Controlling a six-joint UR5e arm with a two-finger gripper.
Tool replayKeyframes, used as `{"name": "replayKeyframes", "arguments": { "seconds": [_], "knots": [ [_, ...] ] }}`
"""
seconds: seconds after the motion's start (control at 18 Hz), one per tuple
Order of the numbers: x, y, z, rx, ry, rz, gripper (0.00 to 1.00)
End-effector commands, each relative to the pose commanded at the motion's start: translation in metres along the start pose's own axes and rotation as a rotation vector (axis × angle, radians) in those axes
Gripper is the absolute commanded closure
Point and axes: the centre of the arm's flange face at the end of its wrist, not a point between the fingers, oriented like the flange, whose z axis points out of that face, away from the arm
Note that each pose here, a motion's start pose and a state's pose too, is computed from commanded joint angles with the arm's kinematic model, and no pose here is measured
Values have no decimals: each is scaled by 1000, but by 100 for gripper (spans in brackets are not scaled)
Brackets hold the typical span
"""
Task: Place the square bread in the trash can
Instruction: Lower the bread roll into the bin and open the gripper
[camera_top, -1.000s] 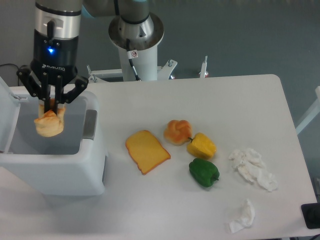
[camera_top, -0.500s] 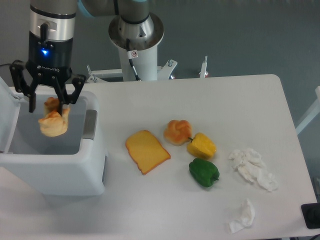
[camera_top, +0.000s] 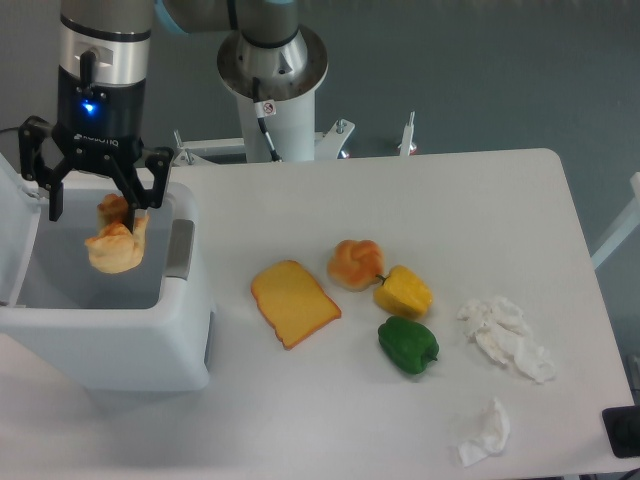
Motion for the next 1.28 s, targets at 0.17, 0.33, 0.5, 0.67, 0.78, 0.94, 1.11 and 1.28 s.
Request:
{"name": "replayKeyframes", "arguments": {
  "seconds": [0.17, 0.33, 0.5, 0.67, 0.78, 0.94, 1.11, 1.28],
  "knots": [
    [0, 0, 9, -14, 3, 1, 19],
    [0, 0, 8, -13, 3, 3, 19],
    [-2, -1, 9, -13, 0, 22, 13],
    [-2, 1, 11, -17, -1, 34, 9],
    [-2, 1, 11, -16, -1, 35, 9],
    [-2, 1, 12, -17, -1, 36, 6],
    [-2, 0, 11, -12, -3, 38, 3],
    [-2, 1, 7, -7, -5, 38, 0]
  ]
}}
